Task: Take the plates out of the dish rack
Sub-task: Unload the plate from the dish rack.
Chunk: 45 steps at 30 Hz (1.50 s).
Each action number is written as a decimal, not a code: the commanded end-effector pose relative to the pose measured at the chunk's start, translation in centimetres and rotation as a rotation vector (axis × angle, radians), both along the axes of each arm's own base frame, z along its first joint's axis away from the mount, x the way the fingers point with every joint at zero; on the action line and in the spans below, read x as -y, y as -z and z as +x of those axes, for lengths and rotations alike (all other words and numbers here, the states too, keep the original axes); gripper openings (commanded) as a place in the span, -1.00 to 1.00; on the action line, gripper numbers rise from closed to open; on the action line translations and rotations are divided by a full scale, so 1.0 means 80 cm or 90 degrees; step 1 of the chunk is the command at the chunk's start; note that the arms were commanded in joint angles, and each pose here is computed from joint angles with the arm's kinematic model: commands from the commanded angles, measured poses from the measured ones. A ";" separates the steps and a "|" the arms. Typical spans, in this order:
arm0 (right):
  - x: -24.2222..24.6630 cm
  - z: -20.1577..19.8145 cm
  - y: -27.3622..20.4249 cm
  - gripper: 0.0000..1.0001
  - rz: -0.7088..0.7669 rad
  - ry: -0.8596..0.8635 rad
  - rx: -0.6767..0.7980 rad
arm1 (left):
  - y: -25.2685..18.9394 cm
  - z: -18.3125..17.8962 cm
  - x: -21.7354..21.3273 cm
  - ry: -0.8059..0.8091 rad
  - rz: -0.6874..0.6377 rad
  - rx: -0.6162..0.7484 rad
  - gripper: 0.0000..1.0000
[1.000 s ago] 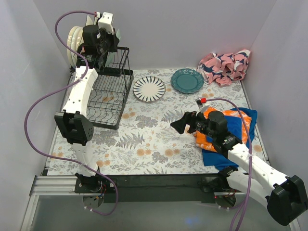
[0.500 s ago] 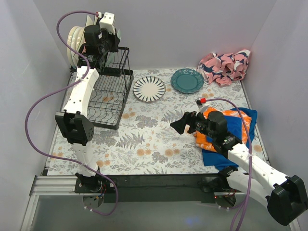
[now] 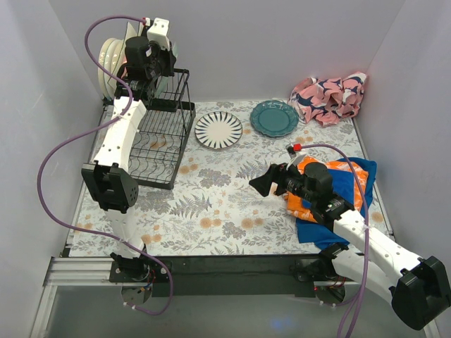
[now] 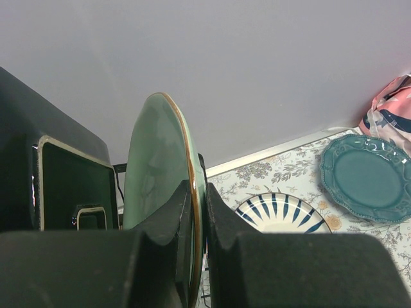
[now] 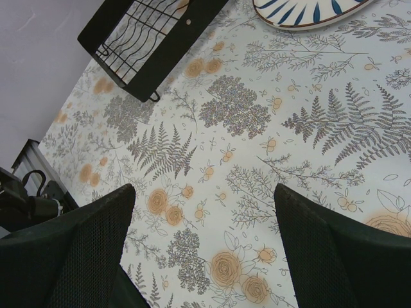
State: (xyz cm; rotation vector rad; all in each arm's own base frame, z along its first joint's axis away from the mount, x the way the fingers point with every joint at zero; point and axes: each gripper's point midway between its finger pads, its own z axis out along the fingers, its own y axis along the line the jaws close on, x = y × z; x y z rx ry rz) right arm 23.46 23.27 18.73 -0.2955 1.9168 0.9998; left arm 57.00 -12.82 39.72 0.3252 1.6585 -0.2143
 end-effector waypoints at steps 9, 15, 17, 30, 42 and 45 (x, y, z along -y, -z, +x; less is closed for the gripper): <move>-0.003 0.005 -0.022 0.86 0.012 0.000 0.049 | -0.068 -0.029 0.013 0.037 -0.012 0.062 -1.00; -0.004 0.005 -0.023 0.86 0.012 0.000 0.051 | -0.065 -0.028 0.009 0.036 -0.015 0.048 -1.00; -0.004 0.005 -0.023 0.86 0.013 0.001 0.048 | -0.067 -0.029 0.008 0.034 -0.015 0.048 -1.00; -0.006 0.005 -0.022 0.86 0.010 0.001 0.047 | -0.083 -0.030 0.003 0.034 -0.023 0.064 -1.00; -0.009 0.004 -0.023 0.86 0.010 -0.003 0.047 | -0.119 -0.043 0.008 0.053 -0.031 0.105 -1.00; -0.009 0.005 -0.021 0.86 0.008 -0.001 0.047 | -0.120 -0.046 0.011 0.060 -0.029 0.107 -1.00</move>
